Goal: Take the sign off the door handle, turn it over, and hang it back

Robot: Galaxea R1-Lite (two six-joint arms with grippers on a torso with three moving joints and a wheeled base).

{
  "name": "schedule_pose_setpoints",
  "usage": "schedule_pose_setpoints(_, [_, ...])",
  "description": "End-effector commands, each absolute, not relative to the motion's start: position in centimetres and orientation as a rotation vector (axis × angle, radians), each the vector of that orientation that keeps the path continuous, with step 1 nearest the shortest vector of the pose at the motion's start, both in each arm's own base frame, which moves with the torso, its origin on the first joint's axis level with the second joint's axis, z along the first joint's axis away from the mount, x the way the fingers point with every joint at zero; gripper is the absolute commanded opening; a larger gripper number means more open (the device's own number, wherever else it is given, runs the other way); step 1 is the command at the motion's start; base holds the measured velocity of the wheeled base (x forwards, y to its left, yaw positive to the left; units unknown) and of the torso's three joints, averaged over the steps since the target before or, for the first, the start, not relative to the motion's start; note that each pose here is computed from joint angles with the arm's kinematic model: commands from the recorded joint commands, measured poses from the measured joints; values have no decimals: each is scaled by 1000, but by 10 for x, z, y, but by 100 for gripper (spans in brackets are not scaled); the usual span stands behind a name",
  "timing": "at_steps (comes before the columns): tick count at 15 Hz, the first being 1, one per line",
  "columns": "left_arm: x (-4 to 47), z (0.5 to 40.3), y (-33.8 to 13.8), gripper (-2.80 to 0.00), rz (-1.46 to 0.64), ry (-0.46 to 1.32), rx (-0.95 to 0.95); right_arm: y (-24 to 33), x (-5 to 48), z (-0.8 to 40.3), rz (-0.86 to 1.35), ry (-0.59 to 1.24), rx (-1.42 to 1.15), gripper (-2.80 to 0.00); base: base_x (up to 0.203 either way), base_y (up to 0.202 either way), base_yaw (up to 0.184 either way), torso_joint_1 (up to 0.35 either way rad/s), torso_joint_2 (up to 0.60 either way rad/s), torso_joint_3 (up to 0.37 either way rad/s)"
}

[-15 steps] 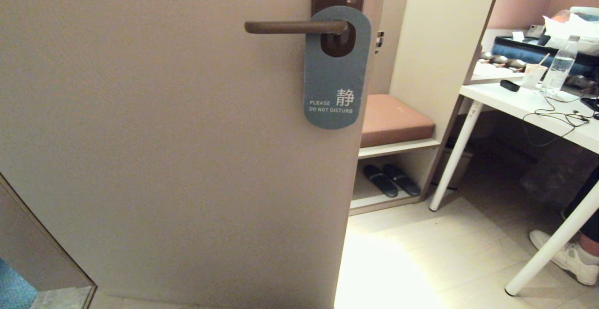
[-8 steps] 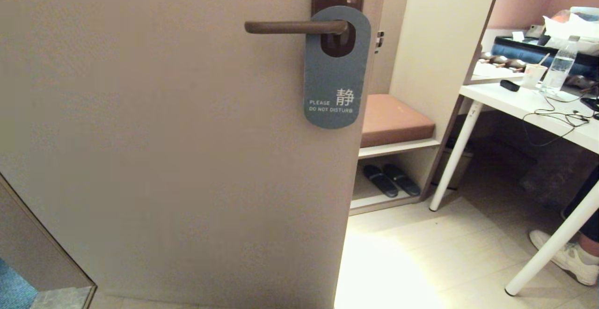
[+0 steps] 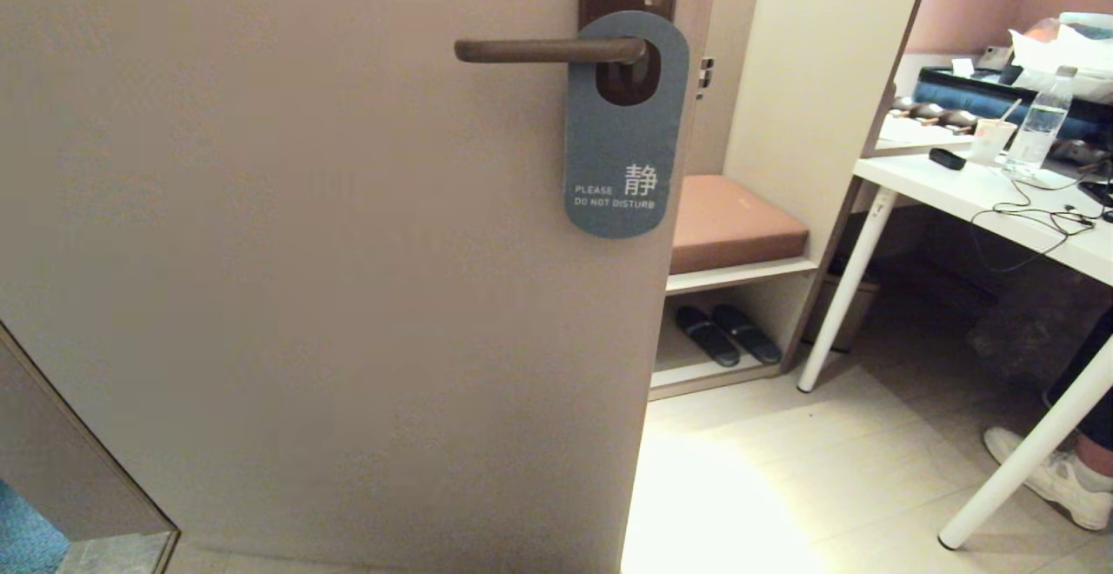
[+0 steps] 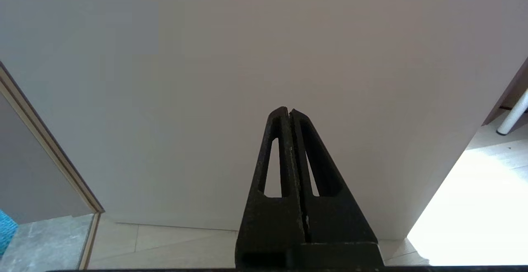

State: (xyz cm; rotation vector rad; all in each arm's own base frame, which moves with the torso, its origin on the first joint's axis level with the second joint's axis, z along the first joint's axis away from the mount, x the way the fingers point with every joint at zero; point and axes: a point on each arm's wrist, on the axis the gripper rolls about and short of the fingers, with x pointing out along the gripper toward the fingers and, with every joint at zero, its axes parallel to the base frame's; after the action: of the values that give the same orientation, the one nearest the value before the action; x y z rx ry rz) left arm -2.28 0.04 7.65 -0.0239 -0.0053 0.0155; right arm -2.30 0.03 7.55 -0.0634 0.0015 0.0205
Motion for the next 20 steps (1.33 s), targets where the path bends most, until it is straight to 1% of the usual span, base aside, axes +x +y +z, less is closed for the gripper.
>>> schedule_pose_setpoints(1, [-23,77,0,-280,17,-8,-32,0,-23,75,22,2,-64,-280,0,0,0,0,0,0])
schedule_pose_setpoints(20, [-23,77,0,-280,18,-10,-50,0,-23,75,22,2,-64,-280,0,0,0,0,0,0])
